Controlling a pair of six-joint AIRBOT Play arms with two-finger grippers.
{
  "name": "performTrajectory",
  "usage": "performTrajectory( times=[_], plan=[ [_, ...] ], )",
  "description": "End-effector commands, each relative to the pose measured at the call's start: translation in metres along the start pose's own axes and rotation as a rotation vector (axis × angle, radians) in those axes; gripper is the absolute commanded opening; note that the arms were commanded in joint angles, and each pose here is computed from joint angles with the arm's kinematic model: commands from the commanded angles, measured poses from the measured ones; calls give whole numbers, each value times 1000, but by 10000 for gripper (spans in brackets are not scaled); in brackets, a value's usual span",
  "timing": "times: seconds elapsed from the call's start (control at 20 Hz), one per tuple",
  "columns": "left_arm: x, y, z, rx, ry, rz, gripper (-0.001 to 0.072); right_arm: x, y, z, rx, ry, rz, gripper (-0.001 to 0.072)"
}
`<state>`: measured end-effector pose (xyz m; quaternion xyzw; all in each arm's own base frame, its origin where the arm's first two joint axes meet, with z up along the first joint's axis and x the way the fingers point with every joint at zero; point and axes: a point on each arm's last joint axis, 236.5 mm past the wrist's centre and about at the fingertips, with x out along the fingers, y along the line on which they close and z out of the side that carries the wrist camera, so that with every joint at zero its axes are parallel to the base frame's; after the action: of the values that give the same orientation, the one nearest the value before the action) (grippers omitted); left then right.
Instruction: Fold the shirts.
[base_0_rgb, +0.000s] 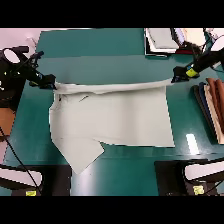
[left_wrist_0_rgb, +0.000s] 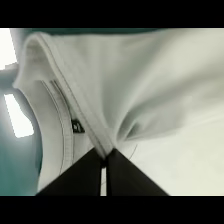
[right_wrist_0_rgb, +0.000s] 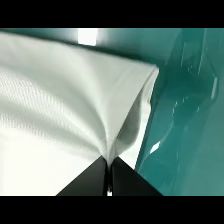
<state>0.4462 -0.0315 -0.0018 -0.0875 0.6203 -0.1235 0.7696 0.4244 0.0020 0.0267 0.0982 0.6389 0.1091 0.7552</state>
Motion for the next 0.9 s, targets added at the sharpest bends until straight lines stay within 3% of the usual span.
performTrajectory(
  times=[0.0, 0.3, 0.35, 0.4, 0.45, 0.5, 0.7, 0.85],
  plan=[
    [17, 2, -34, -21, 114, -14, 24, 21, -3, -34, 28, 48, -1, 18],
    [32, 3, -64, -94, 210, -24, 26, 43, -3, -71, 66, 83, 7, 22],
    [31, 3, -67, -98, 223, -26, 27, 44, -3, -74, 69, 82, 7, 88],
    [30, 2, -71, -98, 241, -30, 192, 45, -3, -75, 70, 78, 6, 308],
    [29, 0, -75, -97, 256, -33, 463, 44, -3, -74, 76, 75, 7, 426],
    [26, -1, -78, -97, 265, -33, 496, 43, -1, -73, 77, 67, 13, 432],
    [-18, -1, -78, -122, 165, 44, 497, 10, 20, -65, 55, -29, 43, 431],
    [-39, 0, -133, -123, 137, 107, 497, -27, 31, -61, 17, -138, 26, 431]
  ],
)
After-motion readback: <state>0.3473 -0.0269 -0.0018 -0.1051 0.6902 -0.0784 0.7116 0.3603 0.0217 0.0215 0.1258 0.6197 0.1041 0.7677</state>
